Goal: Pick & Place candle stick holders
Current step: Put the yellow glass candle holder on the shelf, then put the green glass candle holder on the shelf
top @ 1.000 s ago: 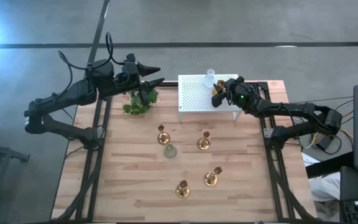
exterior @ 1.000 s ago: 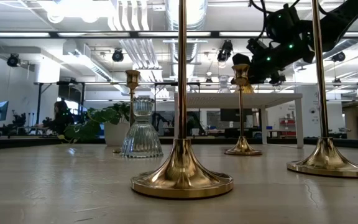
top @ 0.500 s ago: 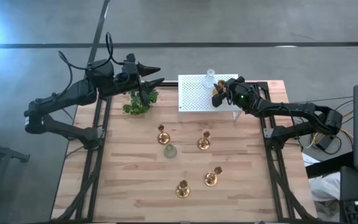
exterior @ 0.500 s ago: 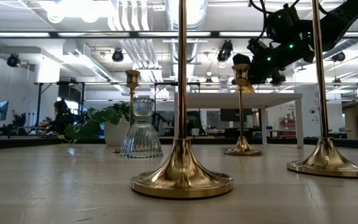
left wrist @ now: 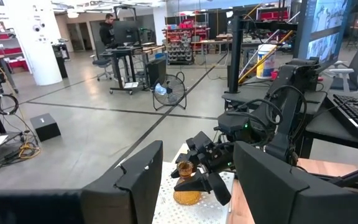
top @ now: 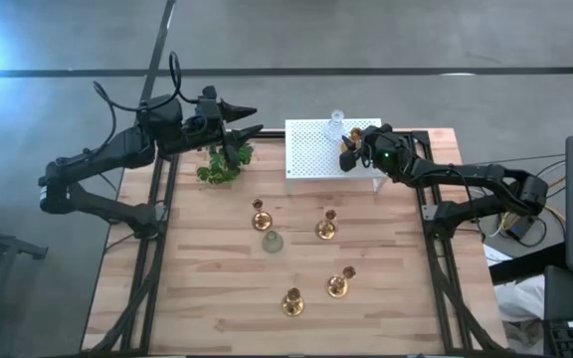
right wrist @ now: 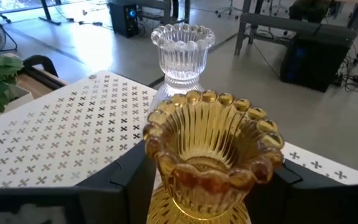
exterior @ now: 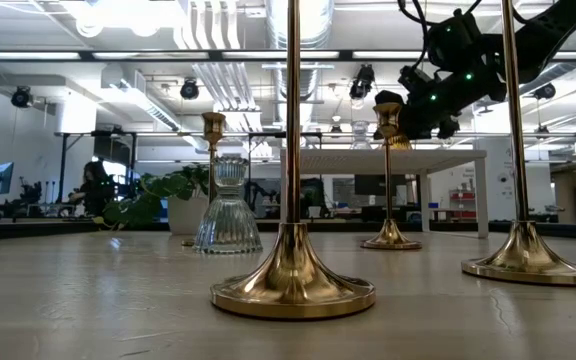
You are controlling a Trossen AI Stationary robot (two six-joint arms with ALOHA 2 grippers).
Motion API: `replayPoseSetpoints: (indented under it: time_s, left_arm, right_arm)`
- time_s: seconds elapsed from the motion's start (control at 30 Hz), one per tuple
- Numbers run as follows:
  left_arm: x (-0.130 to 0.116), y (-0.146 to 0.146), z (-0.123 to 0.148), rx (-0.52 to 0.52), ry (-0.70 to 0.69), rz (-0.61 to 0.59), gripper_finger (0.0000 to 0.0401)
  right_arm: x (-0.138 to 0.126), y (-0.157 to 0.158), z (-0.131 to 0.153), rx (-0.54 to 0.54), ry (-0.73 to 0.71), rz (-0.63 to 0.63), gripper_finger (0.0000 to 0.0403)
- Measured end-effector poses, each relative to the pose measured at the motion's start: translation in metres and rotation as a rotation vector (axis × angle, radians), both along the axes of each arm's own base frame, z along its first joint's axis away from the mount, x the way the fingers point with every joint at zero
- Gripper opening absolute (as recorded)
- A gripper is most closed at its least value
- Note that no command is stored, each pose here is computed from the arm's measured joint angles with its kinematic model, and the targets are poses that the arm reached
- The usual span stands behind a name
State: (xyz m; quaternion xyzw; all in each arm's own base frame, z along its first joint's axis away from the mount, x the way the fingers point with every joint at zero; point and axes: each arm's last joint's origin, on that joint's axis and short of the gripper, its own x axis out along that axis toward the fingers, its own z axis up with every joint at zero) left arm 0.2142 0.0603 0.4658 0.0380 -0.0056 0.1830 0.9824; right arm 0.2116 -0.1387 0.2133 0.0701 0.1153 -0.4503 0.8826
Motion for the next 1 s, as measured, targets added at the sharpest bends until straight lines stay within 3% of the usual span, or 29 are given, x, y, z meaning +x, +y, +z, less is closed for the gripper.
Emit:
replayPoseSetpoints:
  time_s: [0.37, 1.0]
  left_arm:
    - [0.000, 0.000, 0.000, 0.000, 0.000, 0.000, 0.0204]
    - [0.000, 0.000, -0.001, -0.002, 0.006, -0.001, 0.0204]
  right_arm:
    - [-0.005, 0.004, 0.014, -0.047, -0.032, 0.038, 0.0207]
    - [-0.003, 0.003, 0.035, -0.099, -0.065, 0.044, 0.0312]
